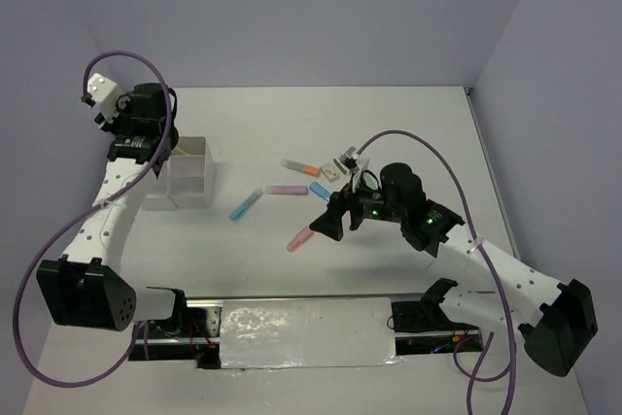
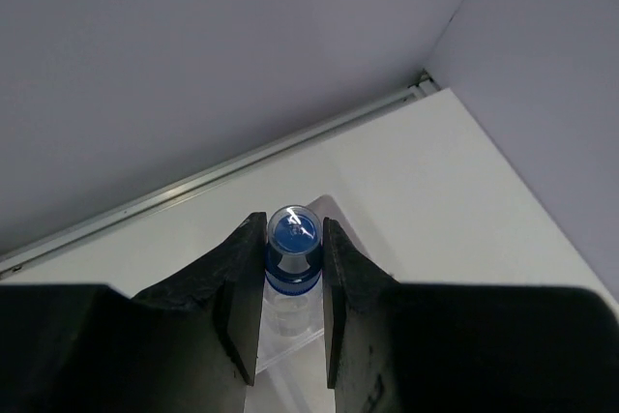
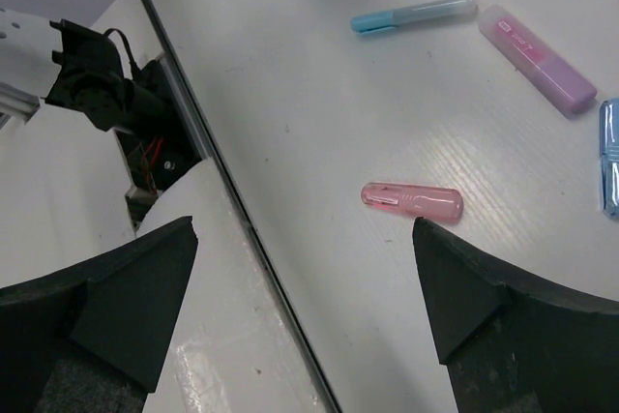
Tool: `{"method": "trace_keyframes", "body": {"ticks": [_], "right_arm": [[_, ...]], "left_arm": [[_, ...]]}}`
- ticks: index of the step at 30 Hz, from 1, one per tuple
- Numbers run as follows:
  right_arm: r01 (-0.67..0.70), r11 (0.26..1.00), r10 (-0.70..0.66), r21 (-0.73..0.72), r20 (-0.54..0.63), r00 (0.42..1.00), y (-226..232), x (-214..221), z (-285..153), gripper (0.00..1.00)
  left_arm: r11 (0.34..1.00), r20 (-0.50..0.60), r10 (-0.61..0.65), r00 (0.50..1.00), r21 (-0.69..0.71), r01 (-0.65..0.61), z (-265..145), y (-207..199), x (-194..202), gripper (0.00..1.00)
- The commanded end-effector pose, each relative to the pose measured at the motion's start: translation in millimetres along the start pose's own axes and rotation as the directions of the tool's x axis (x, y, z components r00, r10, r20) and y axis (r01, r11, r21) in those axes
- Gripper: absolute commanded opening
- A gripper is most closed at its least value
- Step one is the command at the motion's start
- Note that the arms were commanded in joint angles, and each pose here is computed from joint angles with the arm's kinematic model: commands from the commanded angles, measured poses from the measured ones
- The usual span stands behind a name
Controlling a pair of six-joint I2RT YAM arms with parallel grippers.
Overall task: Sort the stationery into containers
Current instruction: Place the stationery in the storage box.
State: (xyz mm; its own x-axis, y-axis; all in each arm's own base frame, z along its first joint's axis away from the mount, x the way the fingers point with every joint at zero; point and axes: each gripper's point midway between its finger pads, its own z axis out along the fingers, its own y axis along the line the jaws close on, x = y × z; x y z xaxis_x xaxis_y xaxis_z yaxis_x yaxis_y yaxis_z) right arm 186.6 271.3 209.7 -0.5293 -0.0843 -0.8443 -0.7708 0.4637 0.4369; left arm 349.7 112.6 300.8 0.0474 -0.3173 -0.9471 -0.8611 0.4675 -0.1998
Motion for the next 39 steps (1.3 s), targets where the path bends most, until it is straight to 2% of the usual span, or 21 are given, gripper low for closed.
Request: {"method": "trace_keyframes", "body": {"ticks": [1,5,10,22,27,29,31,32,35,38,39], "right_arm": [[0.038,0.997,-0.033,-0.062,0.079,0.996,17.8,-21.1,-5.6,1.00],[0.048,0.989,-0.037,-0.140,0.082,0.996,34.4,-20.8,-12.2,1.00],[0.074,0.978,-0.059,-0.195,0.084,0.995,47.3,-21.2,-19.6,1.00],[0.094,0.971,-0.085,-0.222,0.048,0.995,50.3,-15.1,-20.2,1.00],[0.097,0.971,-0.090,-0.218,0.042,0.995,48.2,-14.1,-18.4,1.00],[0.094,0.970,-0.088,-0.222,0.039,0.995,48.6,-14.3,-17.7,1.00],[0.094,0.969,-0.087,-0.229,0.041,0.995,49.7,-15.6,-16.9,1.00],[0.092,0.969,-0.085,-0.231,0.040,0.996,49.6,-15.6,-15.6,1.00],[0.089,0.969,-0.083,-0.231,0.035,0.996,50.0,-17.4,-14.8,1.00],[0.091,0.970,-0.083,-0.227,0.044,0.996,50.0,-19.5,-15.5,1.00],[0.090,0.970,-0.083,-0.226,0.043,0.996,49.9,-19.2,-15.4,1.00]], "left_arm": [[0.994,0.120,-0.104,0.987,-0.027,0.107,13.3,-10.5,-22.9,0.00],[0.994,0.152,-0.100,0.983,-0.023,0.105,22.7,-17.3,-15.1,0.00],[0.987,0.160,-0.156,0.975,-0.011,0.160,33.0,-26.8,-4.2,0.00],[0.988,0.120,-0.127,0.985,-0.071,0.136,59.6,-38.7,38.6,0.00],[0.987,0.089,-0.107,0.990,-0.112,0.116,62.7,-28.8,61.1,0.00],[0.989,0.082,-0.092,0.992,-0.109,0.101,64.7,-27.8,67.6,0.07],[0.990,0.069,-0.072,0.995,-0.116,0.080,66.6,-25.0,77.7,0.25],[0.989,0.063,-0.082,0.995,-0.120,0.089,66.2,-24.1,80.9,0.41],[0.986,0.051,-0.090,0.995,-0.135,0.096,64.1,-19.2,81.8,0.71],[0.985,0.051,-0.108,0.993,-0.128,0.113,58.3,-18.8,69.2,0.81],[0.985,0.047,-0.100,0.994,-0.134,0.106,56.2,-16.4,66.5,0.89]]}}
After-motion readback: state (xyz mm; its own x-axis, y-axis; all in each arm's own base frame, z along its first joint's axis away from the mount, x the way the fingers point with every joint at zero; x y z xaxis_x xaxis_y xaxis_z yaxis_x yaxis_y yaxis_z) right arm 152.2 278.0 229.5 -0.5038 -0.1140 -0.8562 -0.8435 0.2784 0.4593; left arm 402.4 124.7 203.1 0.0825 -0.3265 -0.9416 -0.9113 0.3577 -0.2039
